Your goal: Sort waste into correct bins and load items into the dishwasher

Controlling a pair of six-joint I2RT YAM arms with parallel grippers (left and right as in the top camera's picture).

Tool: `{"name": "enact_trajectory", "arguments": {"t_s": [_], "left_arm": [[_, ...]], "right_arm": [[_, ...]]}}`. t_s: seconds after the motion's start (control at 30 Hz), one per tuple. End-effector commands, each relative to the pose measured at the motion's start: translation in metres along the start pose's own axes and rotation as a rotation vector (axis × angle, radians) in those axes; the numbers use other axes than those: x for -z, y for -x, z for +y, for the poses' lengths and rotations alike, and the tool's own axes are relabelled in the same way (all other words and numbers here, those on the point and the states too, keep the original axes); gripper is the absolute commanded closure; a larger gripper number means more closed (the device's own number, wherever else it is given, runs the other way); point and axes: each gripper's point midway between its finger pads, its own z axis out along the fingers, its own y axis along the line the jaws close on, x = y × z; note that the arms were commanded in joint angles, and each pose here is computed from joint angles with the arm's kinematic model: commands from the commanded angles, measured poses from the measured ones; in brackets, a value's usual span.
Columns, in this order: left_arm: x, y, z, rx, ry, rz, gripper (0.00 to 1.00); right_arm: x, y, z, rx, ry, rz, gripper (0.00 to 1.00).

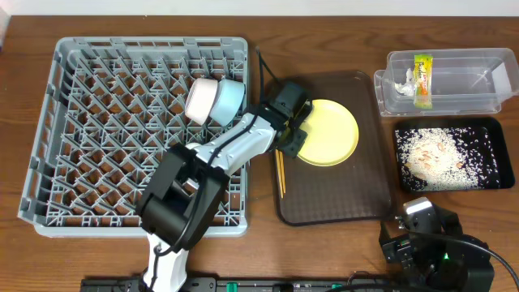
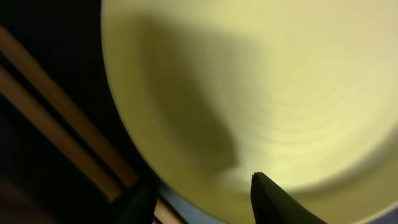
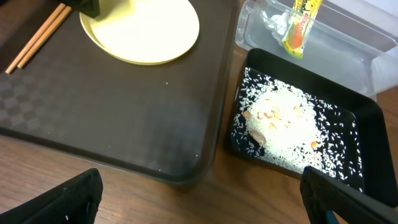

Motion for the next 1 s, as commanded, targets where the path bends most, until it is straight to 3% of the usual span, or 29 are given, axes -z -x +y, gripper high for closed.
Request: {"name": "enact_trajectory", "arguments": {"t_s": [0.0, 0.37, 0.6, 0.97], "left_arm": [[-0.013, -0.003, 0.006, 0.029, 0.014, 0.026, 0.54], [-0.015, -0.003, 0.006, 0.036, 0.015, 0.026, 0.94], [-0.013, 0.004, 0.01, 0.038, 0.032, 0.008, 0.94], [0.033, 0.049, 0.027, 0.068, 0.075, -0.099, 0.95]], "right_arm": [[0.0, -0.001, 0.001, 0.003, 0.004, 0.002, 0.01], [0.0, -0.001, 0.001, 0.003, 0.004, 0.002, 0.01], [0.0, -0.001, 0.001, 0.003, 0.003, 0.002, 0.01], [0.0, -0.001, 0.001, 0.003, 0.003, 0.002, 0.01]]}}
